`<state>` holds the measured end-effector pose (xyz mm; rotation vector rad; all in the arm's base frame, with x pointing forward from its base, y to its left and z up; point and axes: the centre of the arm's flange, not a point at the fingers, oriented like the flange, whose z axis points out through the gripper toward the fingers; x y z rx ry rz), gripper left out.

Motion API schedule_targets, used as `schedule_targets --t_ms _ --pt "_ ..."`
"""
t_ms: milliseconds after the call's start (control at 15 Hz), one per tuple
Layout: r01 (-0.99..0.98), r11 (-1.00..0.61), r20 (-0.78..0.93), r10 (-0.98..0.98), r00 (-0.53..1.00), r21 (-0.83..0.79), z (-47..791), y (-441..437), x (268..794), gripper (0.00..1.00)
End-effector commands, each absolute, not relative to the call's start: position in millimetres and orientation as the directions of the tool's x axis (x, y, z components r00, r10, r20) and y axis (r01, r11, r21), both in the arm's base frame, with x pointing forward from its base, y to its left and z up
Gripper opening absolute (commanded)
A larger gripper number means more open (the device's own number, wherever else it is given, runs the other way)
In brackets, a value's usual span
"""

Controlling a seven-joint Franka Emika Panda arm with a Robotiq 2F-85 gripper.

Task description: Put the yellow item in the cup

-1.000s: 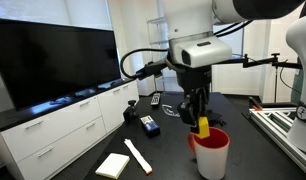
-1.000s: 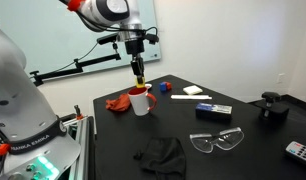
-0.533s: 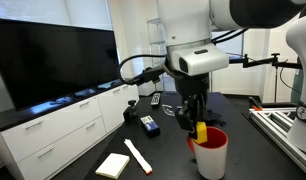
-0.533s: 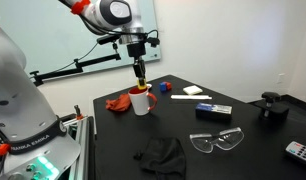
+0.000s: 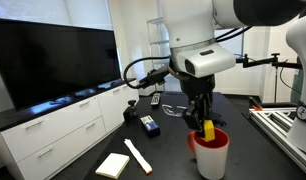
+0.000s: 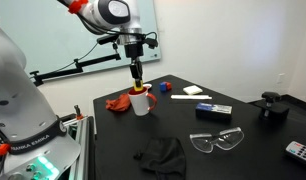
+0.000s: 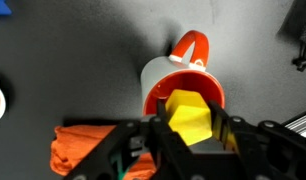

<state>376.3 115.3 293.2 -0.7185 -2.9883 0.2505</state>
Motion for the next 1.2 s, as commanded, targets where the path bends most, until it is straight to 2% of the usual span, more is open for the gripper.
schedule_targets --t_ms 0,67,133,200,467,800,1133 --pt "0.435 0.884 -0.011 0.440 -0.898 -0.175 308 113 371 0.19" --pt "0.433 0.884 -0.012 0.438 -0.899 -0.175 309 113 371 0.19" --pt "0.425 0.888 -0.017 0.429 -0.903 -0.176 309 113 370 0.69" --pt "0.425 0.888 -0.019 0.429 -0.903 -0.176 309 113 370 0.70" --pt "0.416 0.891 -0.020 0.420 -0.907 -0.180 310 114 370 0.98" --pt "0.450 0.882 -0.051 0.447 -0.893 -0.139 319 115 380 1.00" --pt "0.620 0.784 -0.096 0.615 -0.783 -0.030 353 74 452 1.00"
